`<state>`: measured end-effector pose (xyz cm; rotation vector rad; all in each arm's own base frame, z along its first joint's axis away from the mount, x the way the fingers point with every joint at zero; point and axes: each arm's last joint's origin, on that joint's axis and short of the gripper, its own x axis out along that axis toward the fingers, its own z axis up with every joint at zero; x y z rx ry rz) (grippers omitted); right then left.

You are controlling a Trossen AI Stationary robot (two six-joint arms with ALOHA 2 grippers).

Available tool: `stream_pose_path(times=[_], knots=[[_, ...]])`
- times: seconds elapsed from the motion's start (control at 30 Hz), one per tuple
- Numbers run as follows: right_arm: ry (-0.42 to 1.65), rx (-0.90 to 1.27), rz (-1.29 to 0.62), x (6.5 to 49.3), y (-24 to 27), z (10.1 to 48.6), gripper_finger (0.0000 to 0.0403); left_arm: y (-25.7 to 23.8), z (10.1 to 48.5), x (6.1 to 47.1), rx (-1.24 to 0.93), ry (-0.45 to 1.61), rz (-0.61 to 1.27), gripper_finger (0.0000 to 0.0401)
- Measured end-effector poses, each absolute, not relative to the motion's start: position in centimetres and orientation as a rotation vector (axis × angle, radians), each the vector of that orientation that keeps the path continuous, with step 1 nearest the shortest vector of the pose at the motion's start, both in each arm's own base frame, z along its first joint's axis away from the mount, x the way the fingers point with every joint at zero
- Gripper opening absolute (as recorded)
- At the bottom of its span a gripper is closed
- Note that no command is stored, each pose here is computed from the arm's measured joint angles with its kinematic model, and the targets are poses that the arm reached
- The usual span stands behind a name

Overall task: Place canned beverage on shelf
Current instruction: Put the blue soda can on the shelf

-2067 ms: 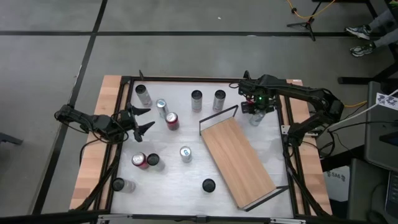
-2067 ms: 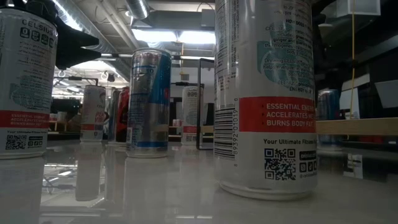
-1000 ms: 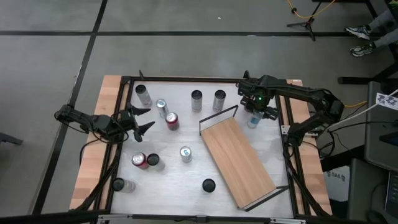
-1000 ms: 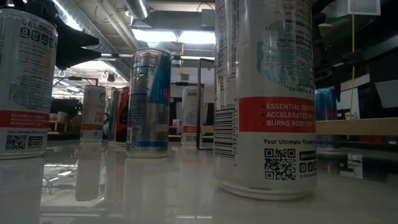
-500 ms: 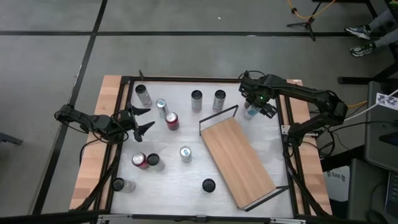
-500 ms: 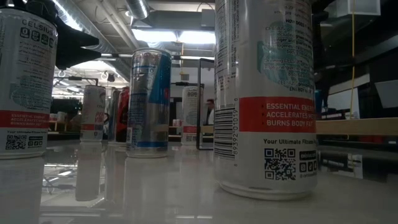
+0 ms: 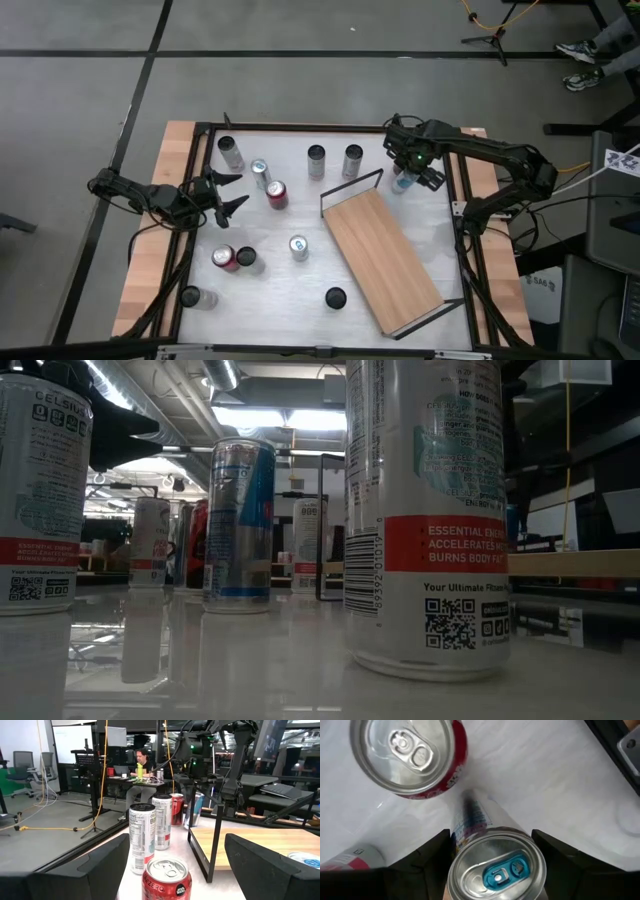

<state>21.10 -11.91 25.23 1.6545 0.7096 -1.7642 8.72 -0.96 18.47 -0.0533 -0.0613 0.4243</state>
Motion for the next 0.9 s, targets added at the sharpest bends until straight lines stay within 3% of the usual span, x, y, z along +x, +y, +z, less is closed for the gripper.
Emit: stream_pose_path(times=[0.53,0.9], knots=[[0.733,1.647,-1.74,21.13,-11.9,25.25,0.0243,-0.96,18.47,8.72,-0.054,-0.061,0.424,0.0322],[0.725,1.641,-1.742,21.14,-11.92,25.31,0.0354,-0.96,18.48,8.72,-0.054,-0.062,0.424,0.0322]])
